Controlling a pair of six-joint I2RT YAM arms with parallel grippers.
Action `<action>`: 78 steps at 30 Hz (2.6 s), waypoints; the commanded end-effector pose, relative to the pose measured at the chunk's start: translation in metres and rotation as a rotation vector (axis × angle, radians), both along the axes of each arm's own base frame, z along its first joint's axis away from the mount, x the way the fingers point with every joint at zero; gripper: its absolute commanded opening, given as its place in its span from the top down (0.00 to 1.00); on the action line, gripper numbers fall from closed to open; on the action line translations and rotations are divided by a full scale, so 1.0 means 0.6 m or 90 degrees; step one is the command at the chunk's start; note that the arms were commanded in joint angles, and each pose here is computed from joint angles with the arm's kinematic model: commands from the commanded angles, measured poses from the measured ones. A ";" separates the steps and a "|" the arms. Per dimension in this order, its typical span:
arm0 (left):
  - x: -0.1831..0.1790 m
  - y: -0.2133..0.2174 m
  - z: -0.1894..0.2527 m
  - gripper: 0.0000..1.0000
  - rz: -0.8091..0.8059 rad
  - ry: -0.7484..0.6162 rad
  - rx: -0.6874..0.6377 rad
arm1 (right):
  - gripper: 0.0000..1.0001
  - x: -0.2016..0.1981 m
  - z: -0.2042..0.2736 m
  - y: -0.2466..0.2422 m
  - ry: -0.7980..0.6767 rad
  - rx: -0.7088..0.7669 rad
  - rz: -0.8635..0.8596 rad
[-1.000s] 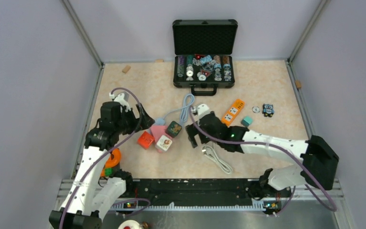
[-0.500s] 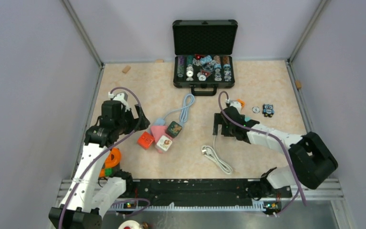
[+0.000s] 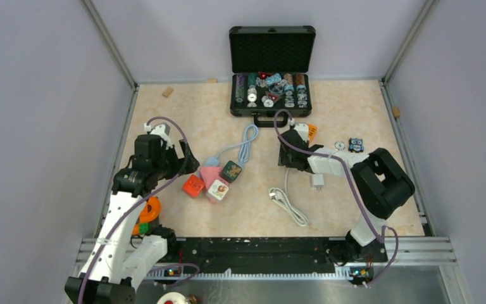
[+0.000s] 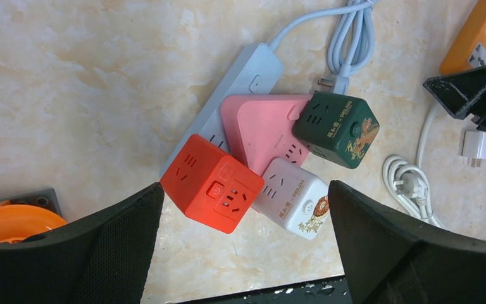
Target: Insert the plug
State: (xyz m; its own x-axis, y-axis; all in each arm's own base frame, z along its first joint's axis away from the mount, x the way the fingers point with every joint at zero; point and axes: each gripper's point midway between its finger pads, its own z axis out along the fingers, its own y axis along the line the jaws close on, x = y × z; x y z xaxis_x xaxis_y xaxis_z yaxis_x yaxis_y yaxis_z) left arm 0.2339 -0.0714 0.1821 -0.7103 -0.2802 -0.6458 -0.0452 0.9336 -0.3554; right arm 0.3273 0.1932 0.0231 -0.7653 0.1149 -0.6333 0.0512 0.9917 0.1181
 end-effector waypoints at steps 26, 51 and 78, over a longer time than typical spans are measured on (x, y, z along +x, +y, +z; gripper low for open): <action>0.005 -0.009 0.009 0.01 -0.017 -0.025 -0.012 | 1.00 -0.230 -0.056 0.101 0.177 0.018 0.143; 0.006 -0.011 0.009 0.01 -0.021 -0.022 -0.013 | 0.01 -0.244 0.043 0.122 0.103 0.118 0.289; 0.006 -0.018 0.006 0.01 -0.036 -0.017 -0.021 | 0.03 -0.138 0.083 -0.156 0.046 -0.139 -0.041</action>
State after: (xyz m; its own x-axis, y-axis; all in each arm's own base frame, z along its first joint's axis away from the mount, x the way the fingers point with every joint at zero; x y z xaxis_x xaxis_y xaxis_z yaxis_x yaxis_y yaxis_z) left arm 0.2304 -0.0791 0.1824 -0.7229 -0.2750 -0.6339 -0.0135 0.9229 -0.3849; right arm 0.2455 0.1221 0.0739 -0.8190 -0.0015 -0.5737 0.0314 0.9984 -0.0474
